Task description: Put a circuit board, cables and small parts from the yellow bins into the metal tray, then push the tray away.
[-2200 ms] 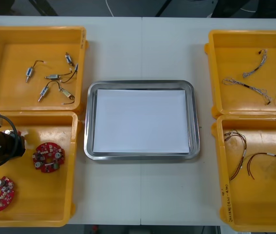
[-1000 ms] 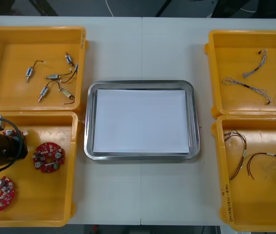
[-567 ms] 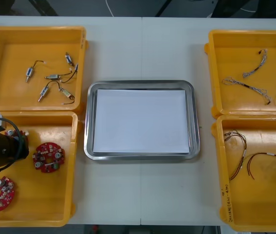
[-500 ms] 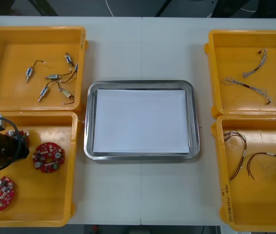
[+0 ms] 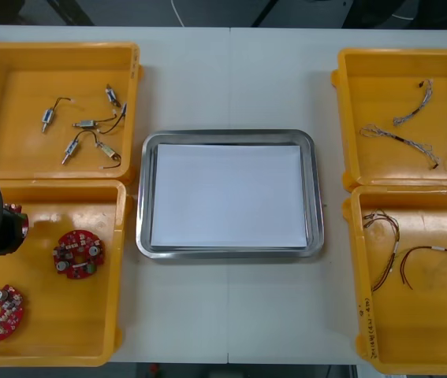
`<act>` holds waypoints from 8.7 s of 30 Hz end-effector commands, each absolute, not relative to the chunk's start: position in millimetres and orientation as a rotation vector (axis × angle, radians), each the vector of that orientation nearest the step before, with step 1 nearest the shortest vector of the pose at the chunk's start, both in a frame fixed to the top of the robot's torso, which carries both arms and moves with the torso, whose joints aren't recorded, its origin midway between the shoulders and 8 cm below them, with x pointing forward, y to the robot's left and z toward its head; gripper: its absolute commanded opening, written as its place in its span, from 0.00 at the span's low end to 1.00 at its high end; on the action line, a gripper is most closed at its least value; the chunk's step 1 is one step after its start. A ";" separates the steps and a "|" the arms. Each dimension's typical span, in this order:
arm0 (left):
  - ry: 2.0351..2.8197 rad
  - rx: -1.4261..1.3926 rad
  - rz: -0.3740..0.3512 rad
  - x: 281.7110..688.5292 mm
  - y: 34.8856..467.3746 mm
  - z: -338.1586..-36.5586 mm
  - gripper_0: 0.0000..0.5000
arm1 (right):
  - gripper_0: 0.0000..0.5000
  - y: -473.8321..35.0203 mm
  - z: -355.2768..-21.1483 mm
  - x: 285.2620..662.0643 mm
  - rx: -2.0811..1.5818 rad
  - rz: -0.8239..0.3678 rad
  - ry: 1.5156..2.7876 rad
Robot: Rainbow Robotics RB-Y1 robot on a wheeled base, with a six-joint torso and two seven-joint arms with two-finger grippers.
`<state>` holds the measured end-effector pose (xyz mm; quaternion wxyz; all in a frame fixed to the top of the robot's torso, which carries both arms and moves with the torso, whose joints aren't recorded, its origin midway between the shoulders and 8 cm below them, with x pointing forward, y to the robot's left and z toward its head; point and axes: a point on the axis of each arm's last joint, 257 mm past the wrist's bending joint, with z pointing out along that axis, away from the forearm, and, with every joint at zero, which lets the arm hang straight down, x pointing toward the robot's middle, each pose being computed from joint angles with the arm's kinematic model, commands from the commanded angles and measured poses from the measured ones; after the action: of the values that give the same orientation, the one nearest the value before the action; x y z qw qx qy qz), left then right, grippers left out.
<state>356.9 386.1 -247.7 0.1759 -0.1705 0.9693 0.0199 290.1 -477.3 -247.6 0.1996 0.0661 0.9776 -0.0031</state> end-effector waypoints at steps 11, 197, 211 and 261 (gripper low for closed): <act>2.667 -0.276 0.007 383.7 357.0 -136.4 0.00 | 0.00 -437.6 -160.5 304.8 -0.161 -0.118 2.682; 2.560 0.424 0.081 598.0 367.1 -79.6 1.00 | 0.00 -49.9 -205.3 431.6 -1.812 -0.238 1.928; 2.527 0.449 0.114 628.0 371.8 -104.5 1.00 | 0.00 -57.4 -247.1 455.5 -1.835 -0.268 1.939; 2.450 0.511 0.216 661.6 373.3 -174.8 0.00 | 1.00 -109.9 -155.6 454.0 -1.595 -0.219 2.158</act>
<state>651.1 386.1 -191.0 0.2987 0.1524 0.9394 0.0713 455.2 -112.0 -191.3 0.1876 -0.5893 0.7810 -0.0876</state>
